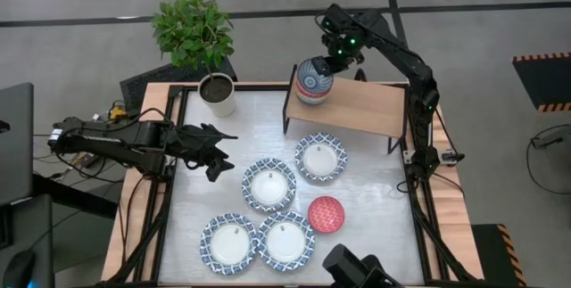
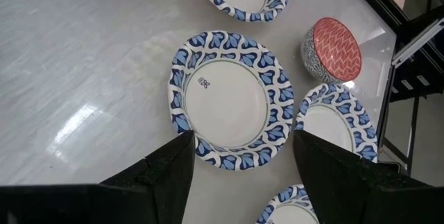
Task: Place and stack bowls onto a shelf
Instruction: Stack the blue bowl on top of the orange bowl on the shelf, then stack the red bowl on top of the blue bowl on the shelf
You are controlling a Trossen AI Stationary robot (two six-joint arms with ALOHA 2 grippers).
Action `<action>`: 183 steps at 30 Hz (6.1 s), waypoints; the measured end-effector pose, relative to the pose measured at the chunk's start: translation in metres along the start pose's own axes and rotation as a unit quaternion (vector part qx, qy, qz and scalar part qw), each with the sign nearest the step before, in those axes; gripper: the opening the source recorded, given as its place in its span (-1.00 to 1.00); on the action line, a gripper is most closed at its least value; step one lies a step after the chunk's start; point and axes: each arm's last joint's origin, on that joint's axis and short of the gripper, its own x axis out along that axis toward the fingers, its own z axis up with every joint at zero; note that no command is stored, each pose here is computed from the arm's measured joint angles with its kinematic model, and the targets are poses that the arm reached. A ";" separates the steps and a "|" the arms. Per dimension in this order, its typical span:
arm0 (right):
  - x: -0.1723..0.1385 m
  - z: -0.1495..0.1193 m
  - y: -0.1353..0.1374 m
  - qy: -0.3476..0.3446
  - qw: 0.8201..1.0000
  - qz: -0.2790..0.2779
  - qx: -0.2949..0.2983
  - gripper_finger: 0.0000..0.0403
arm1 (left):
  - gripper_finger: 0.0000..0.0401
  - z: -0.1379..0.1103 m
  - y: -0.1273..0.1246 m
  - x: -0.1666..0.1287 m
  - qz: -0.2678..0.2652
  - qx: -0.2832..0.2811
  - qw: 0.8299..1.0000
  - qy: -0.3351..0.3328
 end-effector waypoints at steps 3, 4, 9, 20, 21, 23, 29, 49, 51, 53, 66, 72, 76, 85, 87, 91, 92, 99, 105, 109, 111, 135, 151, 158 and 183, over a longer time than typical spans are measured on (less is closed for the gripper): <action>0.001 -0.001 0.002 0.002 1.000 0.001 -0.003 -0.81 | 0.14 0.000 0.000 0.000 0.000 0.000 1.000 0.000; 0.001 -0.001 0.002 0.002 1.000 0.001 -0.003 -0.81 | 0.14 0.000 0.000 0.000 0.000 0.000 1.000 0.000; 0.001 -0.001 0.002 0.003 1.000 0.001 -0.003 -0.81 | 0.14 0.000 0.000 0.000 0.000 0.000 1.000 0.000; 0.002 -0.002 0.002 0.008 1.000 -0.001 -0.002 -0.81 | 0.14 0.000 0.000 0.000 0.000 -0.002 1.000 0.000; 0.004 -0.002 0.002 0.011 1.000 -0.002 -0.001 -0.81 | 0.14 0.000 0.000 0.000 0.000 -0.002 1.000 0.000; 0.013 -0.003 0.001 0.025 1.000 -0.007 0.003 -0.81 | 0.14 0.000 0.000 0.000 0.000 -0.002 1.000 0.000; 0.021 -0.004 0.006 0.026 1.000 0.002 -0.013 -0.81 | 0.14 0.000 0.000 0.000 -0.001 -0.004 1.000 0.002; 0.022 0.002 0.004 0.004 1.000 0.007 -0.026 -0.61 | 0.14 0.000 0.000 0.000 0.000 -0.008 1.000 0.001; 0.021 0.002 0.003 0.002 1.000 0.008 -0.026 -0.53 | 0.14 0.000 0.000 0.000 0.000 -0.009 1.000 0.000; 0.021 0.003 0.004 0.001 1.000 0.010 -0.026 -0.45 | 0.14 0.000 0.000 0.000 0.001 -0.009 1.000 0.000; -0.012 0.014 0.008 -0.091 0.995 0.037 -0.035 -0.14 | 0.14 0.000 0.000 0.000 0.001 -0.009 1.000 0.000; -0.013 0.018 0.009 -0.110 0.992 0.043 -0.048 -0.21 | 0.14 0.000 0.000 0.000 0.001 -0.009 1.000 -0.001; -0.011 0.012 0.009 -0.081 0.993 0.030 -0.084 -0.24 | 0.14 0.000 0.000 0.000 0.001 -0.009 1.000 -0.001; -0.006 0.007 0.008 -0.067 0.991 -0.034 -0.113 -0.27 | 0.14 0.001 0.001 0.000 0.011 -0.013 1.000 -0.010; -0.006 0.006 0.008 -0.067 0.991 -0.043 -0.112 -0.34 | 0.14 0.001 0.001 0.000 0.011 -0.013 1.000 -0.011; -0.006 0.006 0.007 -0.062 0.991 -0.046 -0.107 -0.62 | 0.14 0.001 0.001 0.000 0.011 -0.016 1.000 -0.011; -0.006 0.006 0.007 -0.062 0.991 -0.047 -0.107 -0.71 | 0.14 0.001 0.001 0.000 0.011 -0.017 1.000 -0.011; -0.005 0.006 0.007 -0.063 0.991 -0.049 -0.105 -0.87 | 0.14 0.001 0.001 0.000 0.018 -0.022 0.999 -0.017; -0.010 0.011 0.011 -0.104 0.989 -0.028 -0.098 -0.87 | 0.14 0.001 0.001 0.000 0.017 -0.027 0.999 -0.018; -0.011 0.012 0.010 -0.100 0.991 -0.008 -0.087 -0.87 | 0.14 0.001 0.001 0.000 0.017 -0.027 0.999 -0.017; -0.009 0.012 0.009 -0.094 0.992 -0.005 -0.085 -0.87 | 0.14 0.001 0.001 0.000 0.017 -0.027 0.999 -0.017; -0.010 0.011 0.010 -0.091 0.991 -0.003 -0.099 -0.28 | 0.14 0.001 0.001 0.000 0.017 -0.023 0.999 -0.017; -0.091 -0.076 0.046 -0.078 0.980 0.047 -0.175 -0.41 | 0.14 0.000 0.002 0.000 0.022 -0.034 0.999 -0.010; -0.078 -0.171 0.110 -0.028 0.979 0.025 -0.198 -0.44 | 0.14 0.000 0.002 0.000 0.022 -0.032 0.999 -0.010; 0.106 -0.370 0.127 0.138 0.989 -0.059 0.016 0.29 | 0.14 -0.002 -0.001 0.000 -0.028 0.004 0.999 0.034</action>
